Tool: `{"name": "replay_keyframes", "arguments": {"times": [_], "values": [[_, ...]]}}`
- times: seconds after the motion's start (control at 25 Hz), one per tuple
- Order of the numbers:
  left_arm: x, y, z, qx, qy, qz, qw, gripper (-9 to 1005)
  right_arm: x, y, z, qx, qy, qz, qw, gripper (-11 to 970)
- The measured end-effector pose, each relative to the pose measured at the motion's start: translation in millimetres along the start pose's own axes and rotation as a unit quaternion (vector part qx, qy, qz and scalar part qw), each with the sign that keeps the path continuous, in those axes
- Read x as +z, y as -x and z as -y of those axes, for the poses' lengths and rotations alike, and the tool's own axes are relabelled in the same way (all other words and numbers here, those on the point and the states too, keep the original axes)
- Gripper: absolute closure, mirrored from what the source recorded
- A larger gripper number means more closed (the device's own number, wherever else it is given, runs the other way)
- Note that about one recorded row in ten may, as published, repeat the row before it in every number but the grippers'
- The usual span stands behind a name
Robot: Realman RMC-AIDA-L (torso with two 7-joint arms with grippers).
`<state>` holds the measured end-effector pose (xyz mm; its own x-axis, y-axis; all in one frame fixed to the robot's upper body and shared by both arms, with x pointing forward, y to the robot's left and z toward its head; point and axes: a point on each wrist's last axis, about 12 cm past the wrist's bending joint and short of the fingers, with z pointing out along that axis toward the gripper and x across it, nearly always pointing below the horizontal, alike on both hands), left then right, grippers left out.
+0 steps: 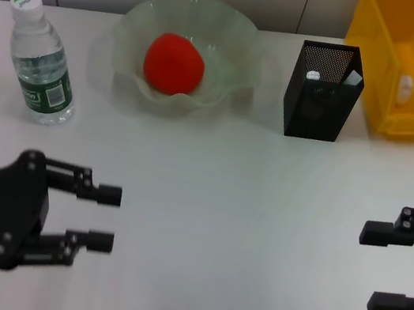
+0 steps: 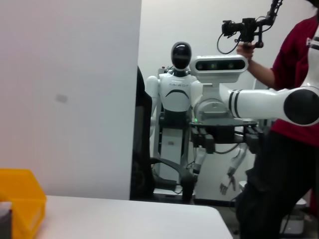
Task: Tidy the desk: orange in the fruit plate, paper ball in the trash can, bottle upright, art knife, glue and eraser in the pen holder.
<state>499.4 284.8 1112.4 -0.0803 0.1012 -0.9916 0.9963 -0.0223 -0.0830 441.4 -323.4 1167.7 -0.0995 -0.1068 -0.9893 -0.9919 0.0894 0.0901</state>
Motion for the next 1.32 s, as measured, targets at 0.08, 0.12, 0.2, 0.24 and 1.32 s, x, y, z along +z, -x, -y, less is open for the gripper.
{"name": "replay_keyframes", "arguments": {"times": [0.08,0.12,0.2,0.24,1.32], "values": [[-1.4,5.1,-5.9,0.004,0.005,-0.002,1.000,535,1.6,-1.2,1.8,0.005,0.003,0.006,1.000,370],[-1.8,7.5,-8.8,0.006,0.007,-0.003,1.000,535,2.7,-1.8,3.0,0.007,0.005,0.008,1.000,370],[-2.6,11.7,-14.3,0.009,0.013,-0.009,1.000,535,6.9,-3.1,5.0,0.012,0.011,0.009,1.000,370],[-2.6,11.7,-14.3,0.009,0.013,-0.009,1.000,535,14.6,-4.9,8.8,0.017,0.018,0.005,1.000,370],[0.1,17.6,-30.5,0.022,0.048,-0.030,0.998,535,37.6,-9.6,31.5,0.023,0.033,0.018,0.999,370]]}}
